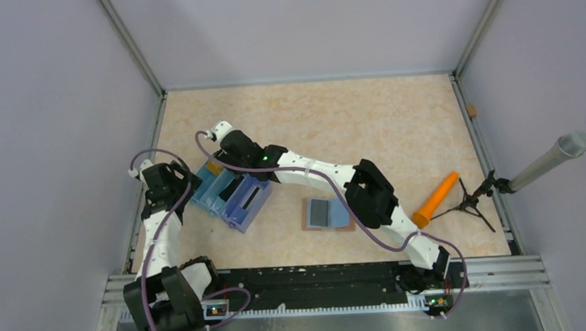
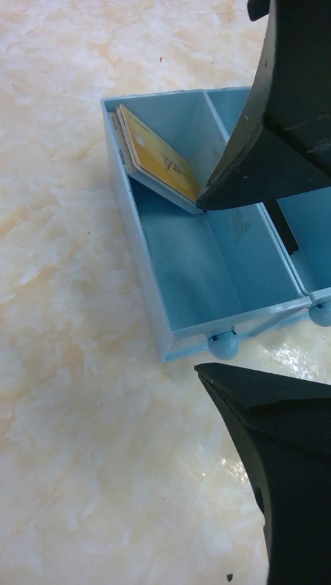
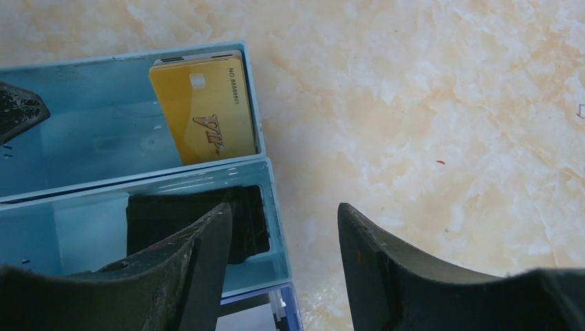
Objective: Put the credit cards into the card holder
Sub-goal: Move the storage box to the center of the board.
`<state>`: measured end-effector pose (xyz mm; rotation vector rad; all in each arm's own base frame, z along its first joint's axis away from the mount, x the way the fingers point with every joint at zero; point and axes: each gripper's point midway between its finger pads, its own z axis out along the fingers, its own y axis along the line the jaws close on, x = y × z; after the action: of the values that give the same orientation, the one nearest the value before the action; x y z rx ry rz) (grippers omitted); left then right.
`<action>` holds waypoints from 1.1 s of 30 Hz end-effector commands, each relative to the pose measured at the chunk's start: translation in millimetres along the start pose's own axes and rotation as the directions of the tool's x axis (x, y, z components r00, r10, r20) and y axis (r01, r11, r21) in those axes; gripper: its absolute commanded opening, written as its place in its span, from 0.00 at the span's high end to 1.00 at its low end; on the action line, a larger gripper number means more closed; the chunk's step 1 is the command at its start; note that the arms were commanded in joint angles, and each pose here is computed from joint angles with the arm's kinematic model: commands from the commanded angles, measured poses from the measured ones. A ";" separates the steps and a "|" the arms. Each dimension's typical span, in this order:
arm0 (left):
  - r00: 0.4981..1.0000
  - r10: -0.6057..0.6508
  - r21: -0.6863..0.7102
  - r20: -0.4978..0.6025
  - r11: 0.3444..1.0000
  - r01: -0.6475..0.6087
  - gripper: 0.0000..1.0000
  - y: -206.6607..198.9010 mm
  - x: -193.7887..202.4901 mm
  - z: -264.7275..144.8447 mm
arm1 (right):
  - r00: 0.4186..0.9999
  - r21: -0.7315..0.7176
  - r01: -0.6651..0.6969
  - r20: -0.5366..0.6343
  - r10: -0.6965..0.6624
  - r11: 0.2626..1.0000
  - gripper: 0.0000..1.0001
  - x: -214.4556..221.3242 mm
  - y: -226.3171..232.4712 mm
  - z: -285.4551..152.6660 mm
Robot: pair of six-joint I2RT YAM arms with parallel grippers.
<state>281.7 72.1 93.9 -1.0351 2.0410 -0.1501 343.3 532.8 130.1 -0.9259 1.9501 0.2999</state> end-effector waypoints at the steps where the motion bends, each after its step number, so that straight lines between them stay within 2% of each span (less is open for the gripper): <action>1: 0.997 0.072 0.060 0.034 0.995 -0.074 0.16 -17.0 -19.7 -10.1 | 0.998 -0.033 -0.042 0.043 0.043 0.999 0.41 -21.1 6.7 -12.4; 9: 0.978 0.181 0.134 0.100 0.972 -0.194 0.08 -41.4 -37.3 -23.4 | 0.989 -0.109 -0.132 0.048 0.138 0.985 0.34 -29.1 -2.7 -49.4; 16: 0.967 0.241 0.173 0.088 0.952 -0.253 0.05 -58.6 -47.0 -7.5 | 0.963 -0.020 -0.266 -0.057 0.265 0.964 0.34 20.9 -25.9 -79.6; 21: 0.963 0.264 0.199 0.048 0.943 -0.268 0.03 -65.8 -43.5 10.9 | 0.925 0.065 -0.353 -0.127 0.359 0.933 0.39 57.1 -32.7 -90.9; 29: 0.969 0.240 0.290 -0.052 0.932 -0.215 0.02 -77.3 -16.4 29.6 | 0.873 0.069 -0.452 -0.172 0.457 0.889 0.46 82.4 -21.5 -79.2; 33: 0.964 0.249 0.315 -0.089 0.925 -0.210 0.02 -80.2 4.2 25.9 | 0.854 0.109 -0.479 -0.172 0.491 0.871 0.55 91.3 -36.8 -69.6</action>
<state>343.4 43.4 103.1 -0.6586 2.1835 -0.3171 281.5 428.6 96.1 -0.5263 2.3513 0.4210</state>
